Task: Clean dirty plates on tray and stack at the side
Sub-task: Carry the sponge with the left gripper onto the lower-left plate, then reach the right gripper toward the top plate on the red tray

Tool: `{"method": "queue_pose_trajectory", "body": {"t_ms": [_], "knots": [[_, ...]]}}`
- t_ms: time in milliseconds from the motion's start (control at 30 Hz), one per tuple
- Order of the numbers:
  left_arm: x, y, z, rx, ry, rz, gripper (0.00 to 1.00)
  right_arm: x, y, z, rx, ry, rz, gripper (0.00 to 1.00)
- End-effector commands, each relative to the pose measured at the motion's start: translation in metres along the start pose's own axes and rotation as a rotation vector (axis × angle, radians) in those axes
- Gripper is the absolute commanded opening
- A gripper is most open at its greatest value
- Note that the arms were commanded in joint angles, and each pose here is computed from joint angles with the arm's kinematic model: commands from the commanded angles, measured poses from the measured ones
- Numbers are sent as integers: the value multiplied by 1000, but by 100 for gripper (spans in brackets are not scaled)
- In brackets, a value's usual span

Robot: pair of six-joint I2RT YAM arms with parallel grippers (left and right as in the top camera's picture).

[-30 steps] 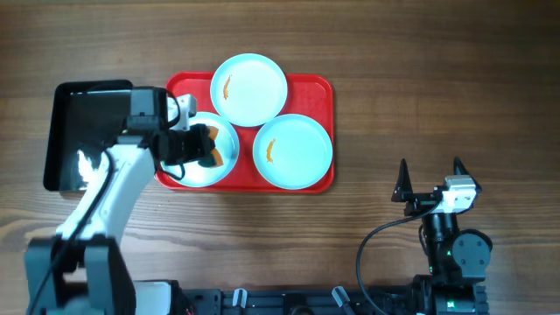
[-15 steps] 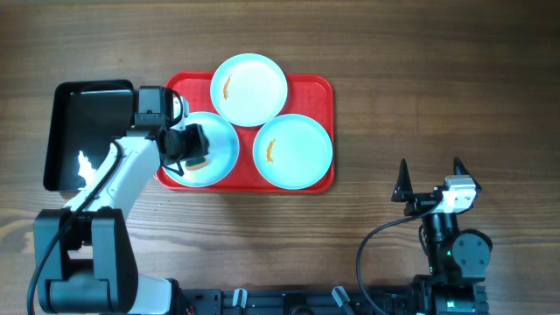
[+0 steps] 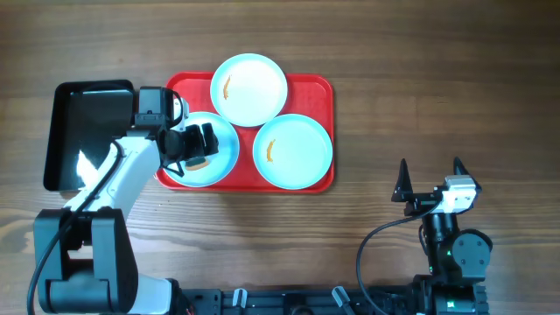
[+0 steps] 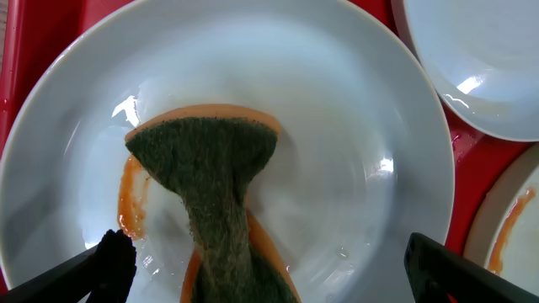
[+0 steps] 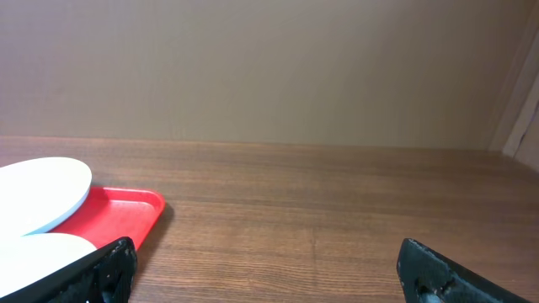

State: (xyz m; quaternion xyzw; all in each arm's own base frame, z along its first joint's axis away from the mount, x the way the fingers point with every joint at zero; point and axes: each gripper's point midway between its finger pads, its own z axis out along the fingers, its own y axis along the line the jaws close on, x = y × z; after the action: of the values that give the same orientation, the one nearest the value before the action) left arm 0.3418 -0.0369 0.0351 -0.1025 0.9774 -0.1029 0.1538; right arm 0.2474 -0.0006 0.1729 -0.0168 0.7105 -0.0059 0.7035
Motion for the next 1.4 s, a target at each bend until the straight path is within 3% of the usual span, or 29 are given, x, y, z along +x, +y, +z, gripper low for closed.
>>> {"method": "queue_pose_trajectory", "body": {"t_ms": [0, 767, 967, 1100, 1133, 1167, 1267, 1367], "knots": [[5, -2, 3, 10, 17, 6, 100, -2, -4, 0, 18, -8, -18, 100], [5, -2, 3, 10, 17, 5, 100, -4, 3, -1, -20, -18, 16, 100], [5, -2, 3, 10, 17, 6, 100, -11, 47, -7, -286, 6, 380, 100], [5, -2, 3, 10, 17, 6, 100, -12, 85, -24, -511, 195, 925, 100], [5, -2, 3, 10, 17, 6, 100, -11, 96, -30, -553, 316, 1175, 100], [5, -2, 3, 10, 17, 6, 100, -10, 104, -36, -578, 420, 1356, 100], [5, -2, 3, 10, 17, 6, 100, -11, 103, -35, -523, 518, 1660, 100], [5, -2, 3, 10, 17, 6, 100, -38, 104, -39, -622, 452, 1666, 99]]}}
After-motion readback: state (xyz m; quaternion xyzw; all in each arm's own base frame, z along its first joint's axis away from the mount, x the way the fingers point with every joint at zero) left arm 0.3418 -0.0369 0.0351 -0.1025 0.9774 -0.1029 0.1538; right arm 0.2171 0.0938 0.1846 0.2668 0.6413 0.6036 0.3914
